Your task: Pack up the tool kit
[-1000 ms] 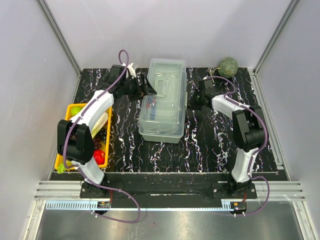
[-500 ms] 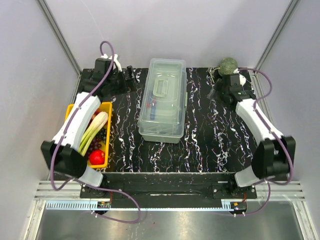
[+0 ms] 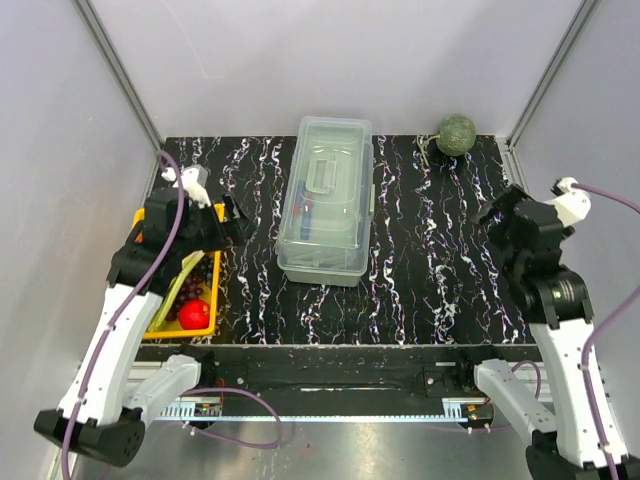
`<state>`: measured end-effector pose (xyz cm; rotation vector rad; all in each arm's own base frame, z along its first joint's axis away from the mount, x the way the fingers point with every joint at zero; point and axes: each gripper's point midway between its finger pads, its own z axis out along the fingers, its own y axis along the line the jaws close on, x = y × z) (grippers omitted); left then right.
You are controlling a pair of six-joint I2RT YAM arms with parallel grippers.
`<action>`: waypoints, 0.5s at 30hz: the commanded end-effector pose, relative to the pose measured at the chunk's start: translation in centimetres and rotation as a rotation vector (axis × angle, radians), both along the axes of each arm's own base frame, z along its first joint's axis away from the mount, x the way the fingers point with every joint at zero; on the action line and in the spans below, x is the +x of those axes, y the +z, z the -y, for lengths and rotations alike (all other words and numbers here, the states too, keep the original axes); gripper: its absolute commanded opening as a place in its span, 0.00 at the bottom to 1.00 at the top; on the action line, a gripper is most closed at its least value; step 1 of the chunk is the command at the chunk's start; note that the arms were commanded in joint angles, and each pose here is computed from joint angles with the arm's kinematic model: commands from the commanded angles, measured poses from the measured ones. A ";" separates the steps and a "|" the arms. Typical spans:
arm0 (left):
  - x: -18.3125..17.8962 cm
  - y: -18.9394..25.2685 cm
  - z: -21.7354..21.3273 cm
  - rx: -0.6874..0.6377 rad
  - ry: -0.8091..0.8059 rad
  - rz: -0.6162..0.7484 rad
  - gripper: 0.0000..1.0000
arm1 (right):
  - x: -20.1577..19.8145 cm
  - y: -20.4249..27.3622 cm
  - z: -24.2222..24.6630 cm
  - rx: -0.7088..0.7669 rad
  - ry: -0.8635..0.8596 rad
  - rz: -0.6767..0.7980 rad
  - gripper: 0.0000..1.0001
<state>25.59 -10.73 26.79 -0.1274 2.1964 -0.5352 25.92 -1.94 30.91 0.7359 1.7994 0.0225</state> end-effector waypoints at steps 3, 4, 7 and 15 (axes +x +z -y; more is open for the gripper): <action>-3.3 2.0 -2.0 0.026 0.048 0.059 0.99 | -5.4 2.3 2.7 -0.082 -0.070 0.022 0.95; -3.9 2.2 -2.2 0.021 0.058 0.063 0.99 | -6.1 2.6 2.9 -0.083 -0.077 0.030 0.96; -5.3 2.5 -2.9 0.018 0.082 0.080 0.99 | -8.0 2.9 3.2 -0.078 -0.074 0.052 0.96; -8.0 3.5 -5.0 0.055 0.146 0.096 0.99 | -10.0 3.4 3.8 -0.088 -0.081 0.072 0.95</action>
